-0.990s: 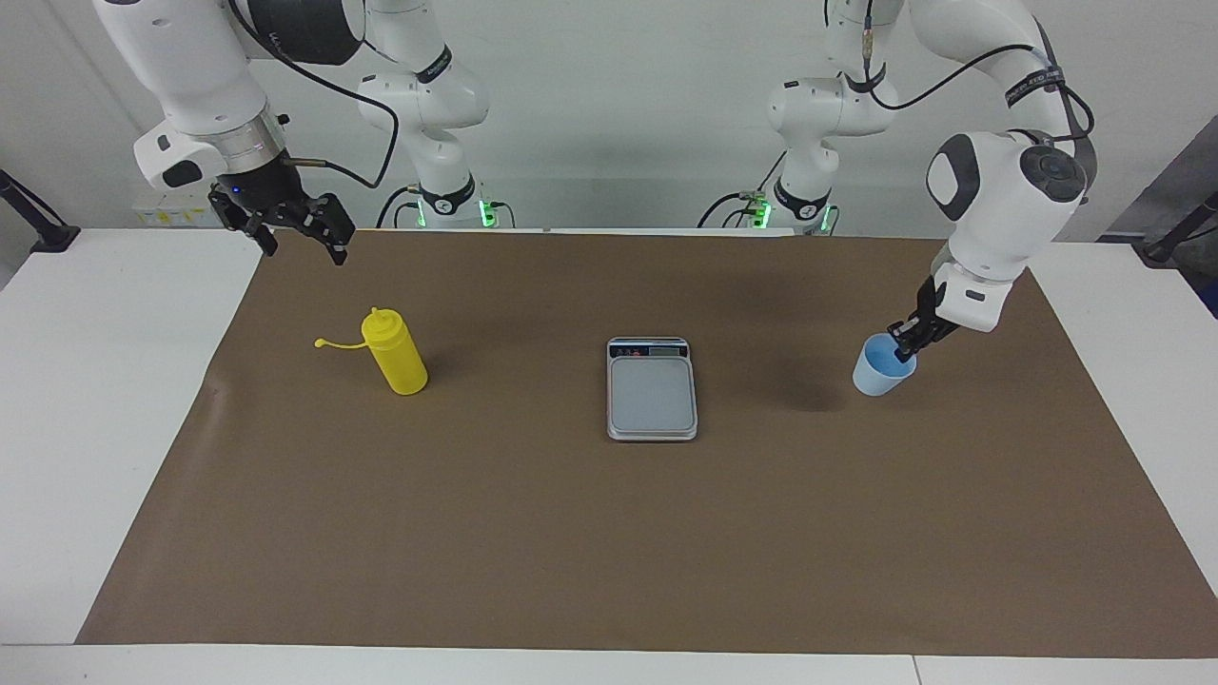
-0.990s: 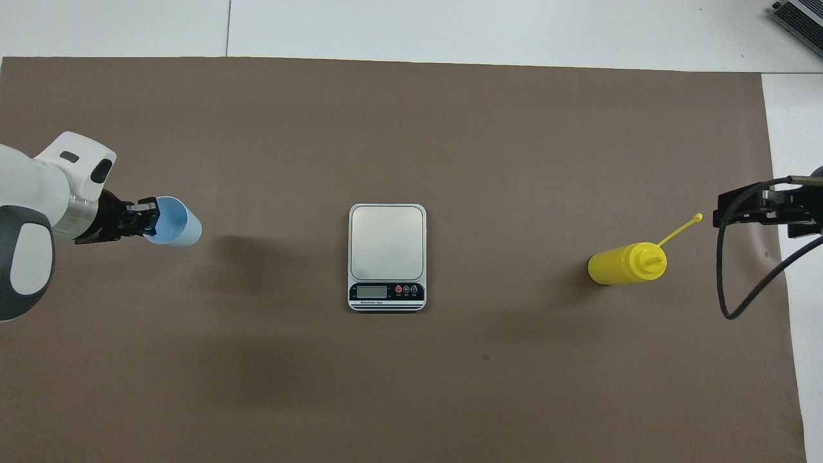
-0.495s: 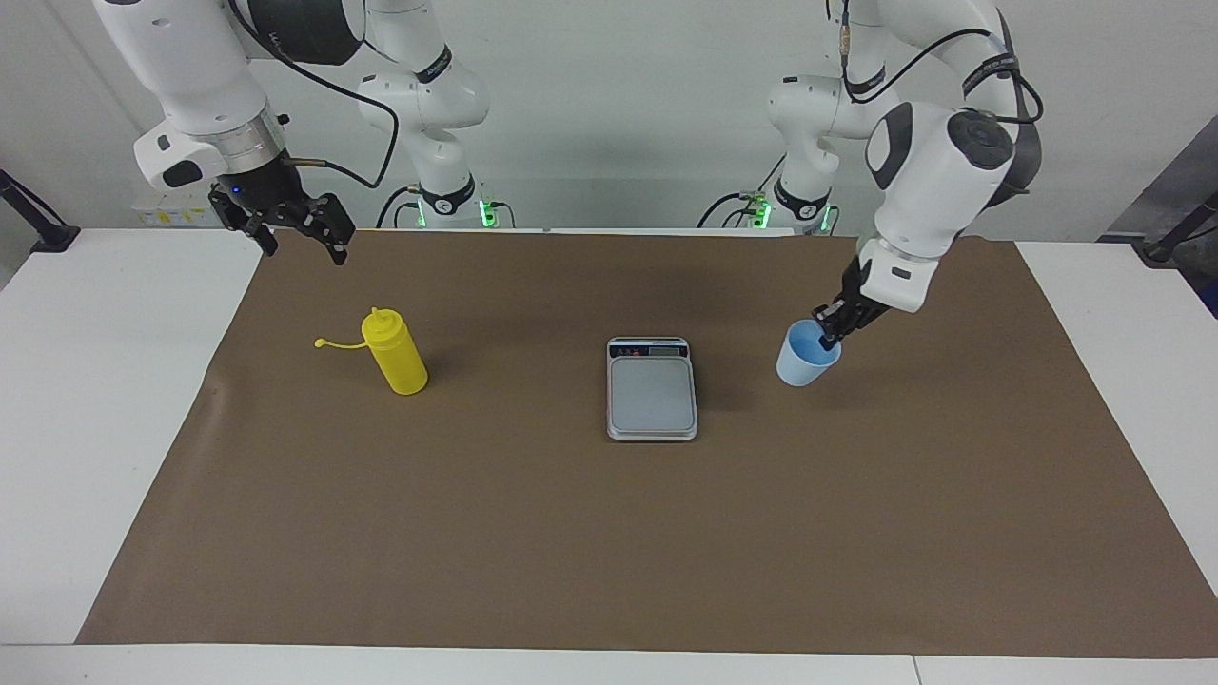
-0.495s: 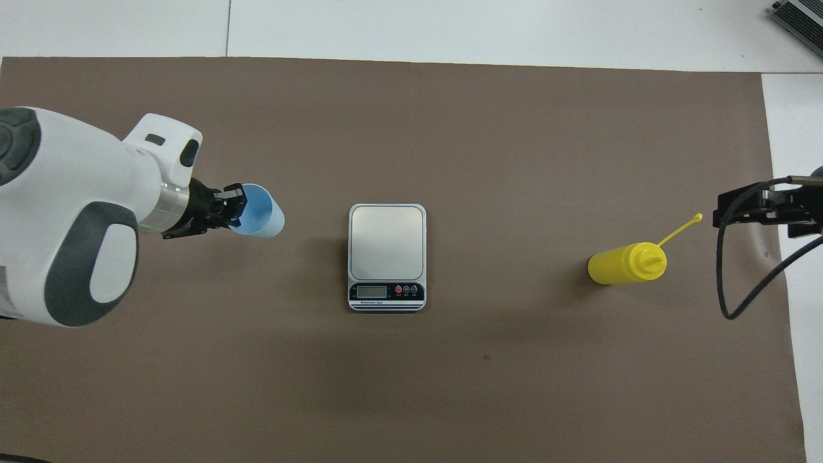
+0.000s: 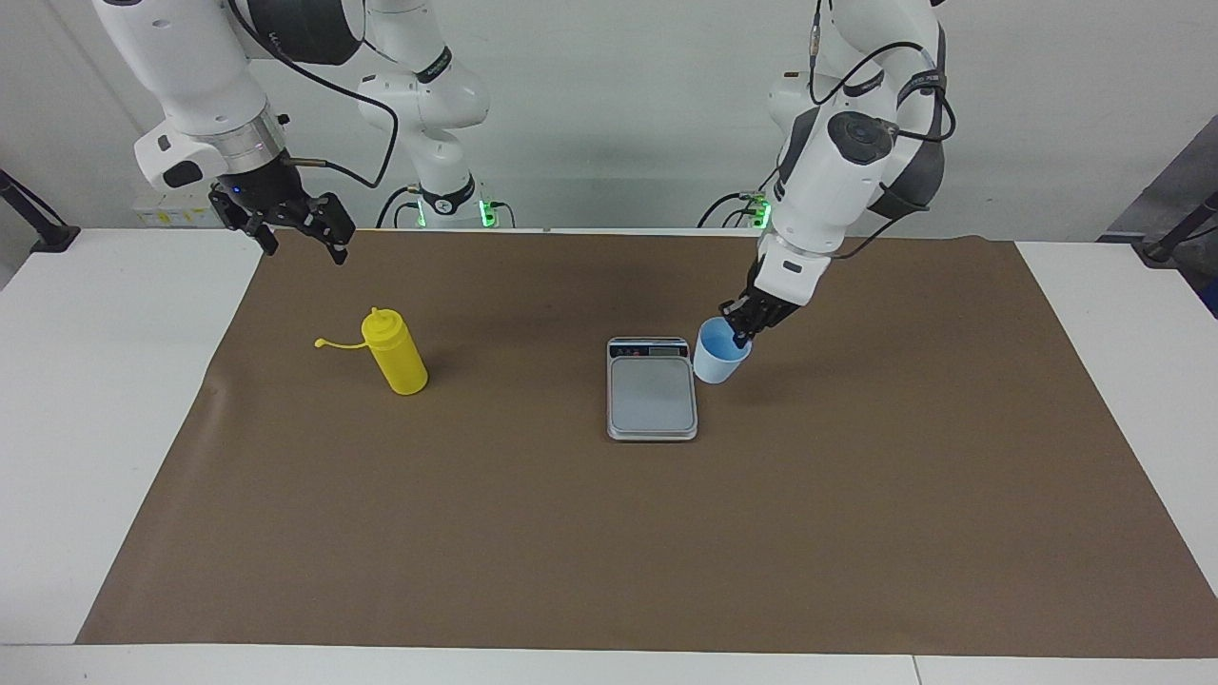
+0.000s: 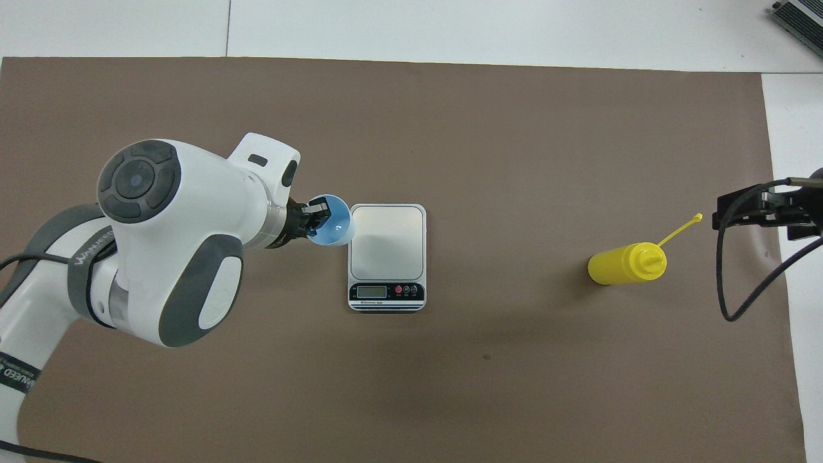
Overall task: Pour seasoning into cup on scale with both arms
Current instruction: 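Lift the blue cup with the left gripper and carry it onto the scale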
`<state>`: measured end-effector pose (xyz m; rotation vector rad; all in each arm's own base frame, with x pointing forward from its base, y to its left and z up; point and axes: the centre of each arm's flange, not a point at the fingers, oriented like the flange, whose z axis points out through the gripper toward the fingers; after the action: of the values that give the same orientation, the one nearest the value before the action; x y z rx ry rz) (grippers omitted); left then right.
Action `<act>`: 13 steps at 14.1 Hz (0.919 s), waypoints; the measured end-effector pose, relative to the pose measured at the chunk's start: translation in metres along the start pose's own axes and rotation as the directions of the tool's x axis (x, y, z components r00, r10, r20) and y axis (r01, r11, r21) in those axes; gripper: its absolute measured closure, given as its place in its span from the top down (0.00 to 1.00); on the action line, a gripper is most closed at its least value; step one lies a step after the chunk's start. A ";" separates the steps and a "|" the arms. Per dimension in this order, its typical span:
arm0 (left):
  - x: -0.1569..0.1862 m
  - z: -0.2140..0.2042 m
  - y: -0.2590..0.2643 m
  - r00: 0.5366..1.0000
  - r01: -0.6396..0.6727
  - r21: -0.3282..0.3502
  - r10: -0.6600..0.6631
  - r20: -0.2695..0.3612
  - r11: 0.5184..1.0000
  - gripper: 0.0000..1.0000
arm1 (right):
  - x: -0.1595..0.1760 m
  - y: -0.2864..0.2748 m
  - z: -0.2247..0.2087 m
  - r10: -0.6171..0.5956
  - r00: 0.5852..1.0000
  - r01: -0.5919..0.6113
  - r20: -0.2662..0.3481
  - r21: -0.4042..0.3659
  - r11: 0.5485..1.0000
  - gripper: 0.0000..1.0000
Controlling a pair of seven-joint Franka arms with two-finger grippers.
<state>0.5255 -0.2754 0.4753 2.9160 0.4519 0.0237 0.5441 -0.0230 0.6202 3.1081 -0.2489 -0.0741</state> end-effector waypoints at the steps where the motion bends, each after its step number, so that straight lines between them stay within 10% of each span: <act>1: -0.003 0.004 0.005 1.000 -0.002 -0.002 0.002 -0.001 1.000 0.04 | 0.000 0.000 -0.001 0.000 1.000 0.000 0.000 0.000 1.000 1.00; 13: -0.040 0.081 0.060 1.000 -0.016 0.029 0.015 0.028 0.999 0.04 | -0.006 0.003 0.004 -0.027 1.000 0.027 0.014 0.000 1.000 1.00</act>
<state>0.5091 -0.3583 0.4079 2.9444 0.4288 -0.0210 0.5379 -0.0247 0.6165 3.1126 -0.2065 -0.0956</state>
